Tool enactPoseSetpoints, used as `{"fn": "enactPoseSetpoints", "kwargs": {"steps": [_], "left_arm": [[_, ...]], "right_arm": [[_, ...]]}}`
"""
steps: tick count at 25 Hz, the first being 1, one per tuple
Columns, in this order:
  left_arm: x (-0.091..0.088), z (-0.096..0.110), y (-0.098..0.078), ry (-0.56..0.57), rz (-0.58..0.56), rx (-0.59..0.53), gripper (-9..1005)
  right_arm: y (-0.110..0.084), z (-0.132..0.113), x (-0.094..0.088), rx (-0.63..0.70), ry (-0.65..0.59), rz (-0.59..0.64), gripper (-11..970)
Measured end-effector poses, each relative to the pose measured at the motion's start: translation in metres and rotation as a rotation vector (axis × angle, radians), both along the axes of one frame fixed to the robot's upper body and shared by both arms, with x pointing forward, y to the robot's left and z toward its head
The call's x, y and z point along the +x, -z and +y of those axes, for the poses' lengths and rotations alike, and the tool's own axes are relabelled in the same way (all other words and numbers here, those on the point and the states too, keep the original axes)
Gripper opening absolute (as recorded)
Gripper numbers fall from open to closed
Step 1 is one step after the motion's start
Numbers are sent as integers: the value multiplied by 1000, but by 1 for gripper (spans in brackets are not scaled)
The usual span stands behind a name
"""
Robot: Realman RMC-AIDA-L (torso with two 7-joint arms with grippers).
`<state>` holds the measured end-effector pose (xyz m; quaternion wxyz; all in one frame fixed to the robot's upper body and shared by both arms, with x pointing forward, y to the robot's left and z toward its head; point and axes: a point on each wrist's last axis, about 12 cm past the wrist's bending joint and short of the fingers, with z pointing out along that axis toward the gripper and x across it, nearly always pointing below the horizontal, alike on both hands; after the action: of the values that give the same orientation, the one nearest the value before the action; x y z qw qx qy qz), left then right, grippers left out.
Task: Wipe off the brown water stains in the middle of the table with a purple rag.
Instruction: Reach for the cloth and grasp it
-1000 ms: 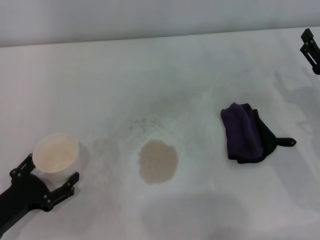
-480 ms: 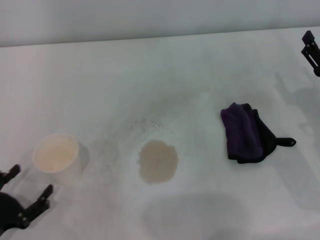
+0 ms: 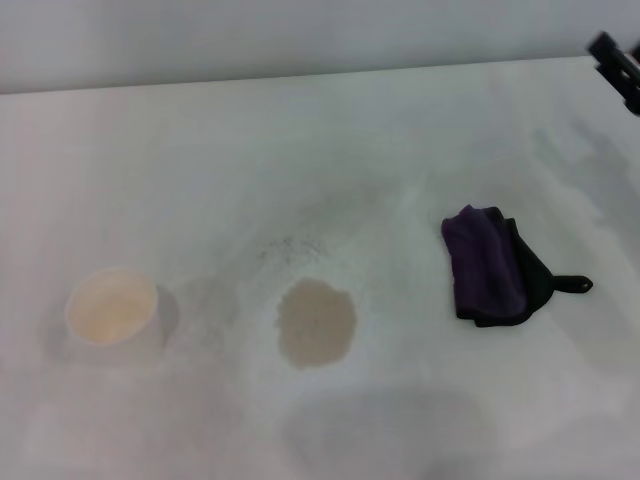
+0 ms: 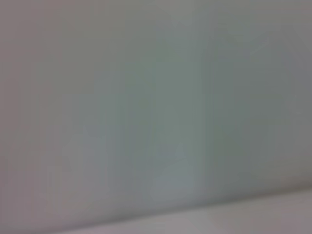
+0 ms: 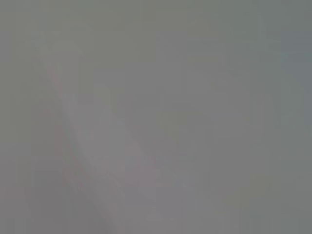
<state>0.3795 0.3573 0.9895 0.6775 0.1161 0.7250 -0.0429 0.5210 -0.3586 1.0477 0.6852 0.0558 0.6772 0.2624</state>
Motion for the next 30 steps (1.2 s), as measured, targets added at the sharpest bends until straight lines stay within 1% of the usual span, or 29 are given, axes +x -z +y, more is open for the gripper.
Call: {"fn": "enactPoseSetpoints", "kwargs": {"steps": [2, 4, 8, 11, 14, 16, 19, 21, 22, 23, 24, 25, 27, 30], "left_arm": [[0, 5, -5, -42, -41, -18, 888], [1, 8, -8, -79, -72, -32, 888], [6, 10, -12, -96, -98, -42, 887], [9, 9, -14, -89, -111, -42, 887], [14, 8, -16, -79, -127, -44, 888], [17, 7, -17, -73, -134, -43, 888], [21, 6, -19, -67, -143, -38, 888], [24, 6, -20, -61, -151, -36, 888], [27, 5, -21, -56, -158, -35, 888], [27, 5, -21, -56, -158, -35, 888], [29, 6, -22, -54, -162, -32, 888], [30, 6, -23, -54, -166, -31, 888], [33, 6, -24, -54, -173, -25, 888], [38, 5, -26, -48, -184, -18, 888]], "right_arm": [[-11, -1, 14, 55, -84, 61, 852], [-27, 1, 28, 56, -180, 121, 852], [-62, 10, 53, -27, -364, 258, 852], [-89, 18, 68, -120, -444, 397, 853], [-115, 30, 75, -259, -470, 566, 854], [-129, 40, 76, -384, -452, 672, 853], [-146, 59, 74, -537, -412, 791, 852], [-153, 72, 73, -620, -398, 858, 852], [-154, 79, 71, -647, -396, 895, 852], [-155, 87, 71, -683, -389, 924, 853], [-155, 102, 71, -742, -378, 967, 853], [-155, 102, 71, -742, -378, 967, 853], [-152, 115, 70, -793, -376, 998, 853], [-140, 130, 69, -836, -405, 1043, 853]]}}
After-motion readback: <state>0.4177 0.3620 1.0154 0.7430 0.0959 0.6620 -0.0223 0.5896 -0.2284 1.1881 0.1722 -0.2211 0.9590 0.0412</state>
